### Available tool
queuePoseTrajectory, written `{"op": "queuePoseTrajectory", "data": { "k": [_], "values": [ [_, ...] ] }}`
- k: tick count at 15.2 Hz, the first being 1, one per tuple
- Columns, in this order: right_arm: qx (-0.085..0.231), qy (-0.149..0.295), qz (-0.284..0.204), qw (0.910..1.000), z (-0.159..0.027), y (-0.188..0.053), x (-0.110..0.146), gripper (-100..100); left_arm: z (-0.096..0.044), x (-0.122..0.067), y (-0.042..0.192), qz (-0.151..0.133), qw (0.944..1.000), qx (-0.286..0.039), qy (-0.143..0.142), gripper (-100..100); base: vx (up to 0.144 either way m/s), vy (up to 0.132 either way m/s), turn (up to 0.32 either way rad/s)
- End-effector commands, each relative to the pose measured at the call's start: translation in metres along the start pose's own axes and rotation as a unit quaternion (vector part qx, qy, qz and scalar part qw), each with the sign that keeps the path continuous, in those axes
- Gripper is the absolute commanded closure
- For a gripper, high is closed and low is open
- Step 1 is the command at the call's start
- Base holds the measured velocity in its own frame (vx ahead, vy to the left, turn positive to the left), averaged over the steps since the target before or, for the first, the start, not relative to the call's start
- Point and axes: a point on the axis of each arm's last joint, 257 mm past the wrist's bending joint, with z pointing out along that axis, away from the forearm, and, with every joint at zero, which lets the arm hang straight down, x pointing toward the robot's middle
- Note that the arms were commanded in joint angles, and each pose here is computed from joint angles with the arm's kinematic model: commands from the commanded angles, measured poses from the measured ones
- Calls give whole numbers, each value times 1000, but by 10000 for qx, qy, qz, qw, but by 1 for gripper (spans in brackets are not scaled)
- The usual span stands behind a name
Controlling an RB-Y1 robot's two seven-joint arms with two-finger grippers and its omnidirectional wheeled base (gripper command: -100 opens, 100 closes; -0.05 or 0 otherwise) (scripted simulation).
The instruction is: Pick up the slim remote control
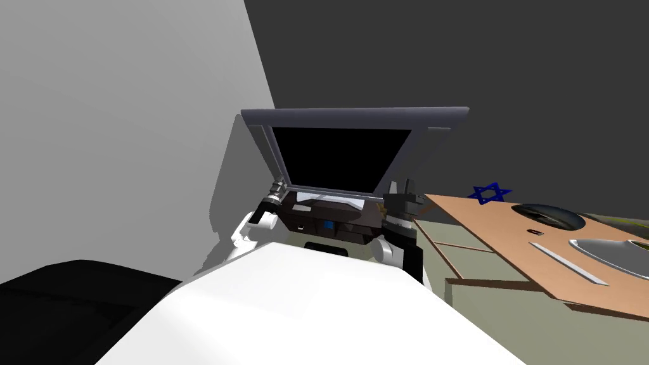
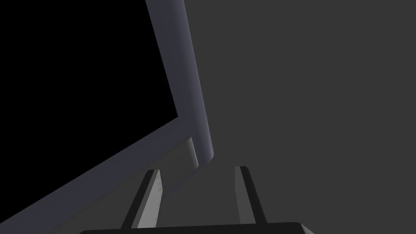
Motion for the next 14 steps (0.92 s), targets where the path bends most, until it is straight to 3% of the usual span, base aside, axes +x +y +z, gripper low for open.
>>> {"op": "queuePoseTrajectory", "data": {
  "k": [1,6,7,8,9,10,12,13,14],
  "values": [
    [0,0,0,10000,0,0,0,0,7,-13,24,48,9994,-336,-100,-100,-16,19,-193],
    [0,0,0,10000,0,0,0,0,9,-28,55,75,9963,-827,-226,-100,-16,24,-138],
    [0,0,0,10000,0,0,0,0,11,-41,72,93,9936,-1079,-329,-100,-13,31,-172],
    [0,0,0,10000,0,0,0,0,10,-42,79,91,9921,-1199,-346,-100,-17,35,-206],
    [0,0,0,10000,0,0,0,0,10,-42,79,91,9921,-1200,-346,-100,-14,28,-79],
    [0,0,0,10000,0,0,0,0,11,-55,96,96,9883,-1449,-455,-100,-16,28,-177],
    [0,0,0,10000,0,0,0,0,9,-57,103,92,9863,-1575,-473,-100,-17,26,-143],
    [0,0,0,10000,0,0,0,0,9,-70,118,84,9816,-1816,-585,-100,-17,23,-163],
    [0,0,0,10000,0,0,0,0,6,-71,126,79,9790,-1944,-605,-100,-16,27,-219]
  ]
}}
